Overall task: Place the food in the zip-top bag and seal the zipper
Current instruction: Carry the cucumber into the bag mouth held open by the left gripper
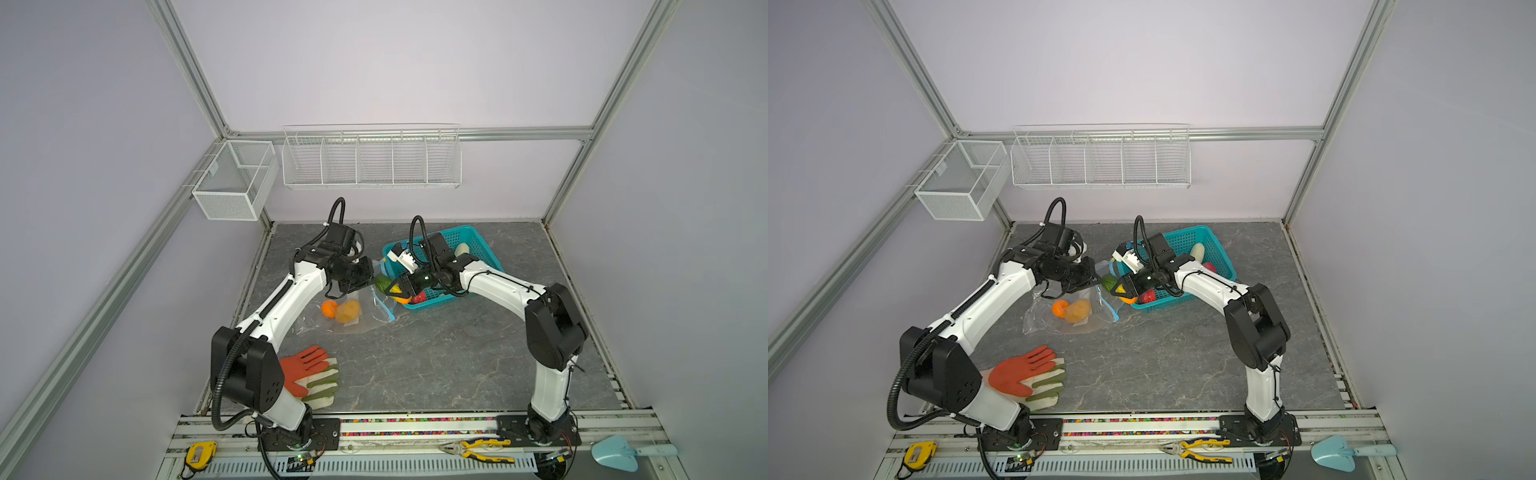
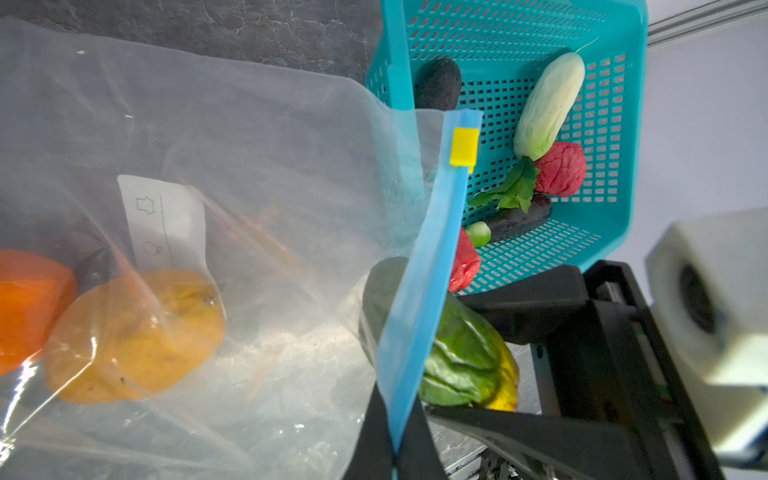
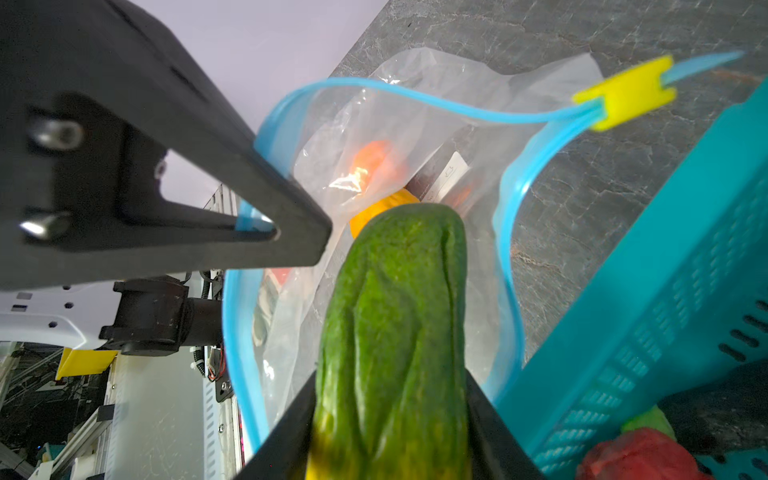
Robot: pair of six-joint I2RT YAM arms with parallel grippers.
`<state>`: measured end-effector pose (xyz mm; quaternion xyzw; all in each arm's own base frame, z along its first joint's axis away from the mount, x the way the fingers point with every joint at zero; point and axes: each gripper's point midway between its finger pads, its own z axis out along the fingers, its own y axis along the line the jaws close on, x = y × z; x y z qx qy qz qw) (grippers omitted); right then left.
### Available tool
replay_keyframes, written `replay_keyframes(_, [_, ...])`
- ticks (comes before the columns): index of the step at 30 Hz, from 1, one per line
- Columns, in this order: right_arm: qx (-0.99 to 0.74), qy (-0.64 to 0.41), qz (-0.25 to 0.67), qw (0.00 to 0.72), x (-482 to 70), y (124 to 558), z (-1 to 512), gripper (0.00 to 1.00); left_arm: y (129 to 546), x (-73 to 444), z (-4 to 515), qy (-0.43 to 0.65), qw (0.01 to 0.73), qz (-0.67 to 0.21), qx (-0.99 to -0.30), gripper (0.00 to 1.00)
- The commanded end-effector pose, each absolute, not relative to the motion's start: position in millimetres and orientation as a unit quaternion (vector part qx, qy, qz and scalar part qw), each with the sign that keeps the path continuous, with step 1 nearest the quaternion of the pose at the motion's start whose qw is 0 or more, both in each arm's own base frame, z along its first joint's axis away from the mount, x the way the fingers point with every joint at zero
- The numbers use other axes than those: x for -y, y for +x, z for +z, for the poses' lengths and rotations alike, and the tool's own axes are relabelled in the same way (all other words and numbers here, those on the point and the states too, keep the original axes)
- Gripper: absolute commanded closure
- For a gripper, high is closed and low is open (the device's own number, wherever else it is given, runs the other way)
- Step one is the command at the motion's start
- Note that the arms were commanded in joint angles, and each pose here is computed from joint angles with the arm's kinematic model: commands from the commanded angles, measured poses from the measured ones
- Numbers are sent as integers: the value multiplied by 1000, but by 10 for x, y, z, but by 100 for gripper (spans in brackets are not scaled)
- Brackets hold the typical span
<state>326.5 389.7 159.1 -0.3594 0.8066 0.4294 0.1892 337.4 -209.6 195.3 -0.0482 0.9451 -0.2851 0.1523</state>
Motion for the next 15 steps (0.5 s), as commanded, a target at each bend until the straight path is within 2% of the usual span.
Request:
replay_keyframes(1, [-794,-374,442,187,-4019,3237,1637,53,3325,2126,2060,-46,158,-303,-939,100])
replay_keyframes(15, [-799,-366,439,186,-4184,3282,1624,47,3256,2188,2145,-43,161,-319,-933,100])
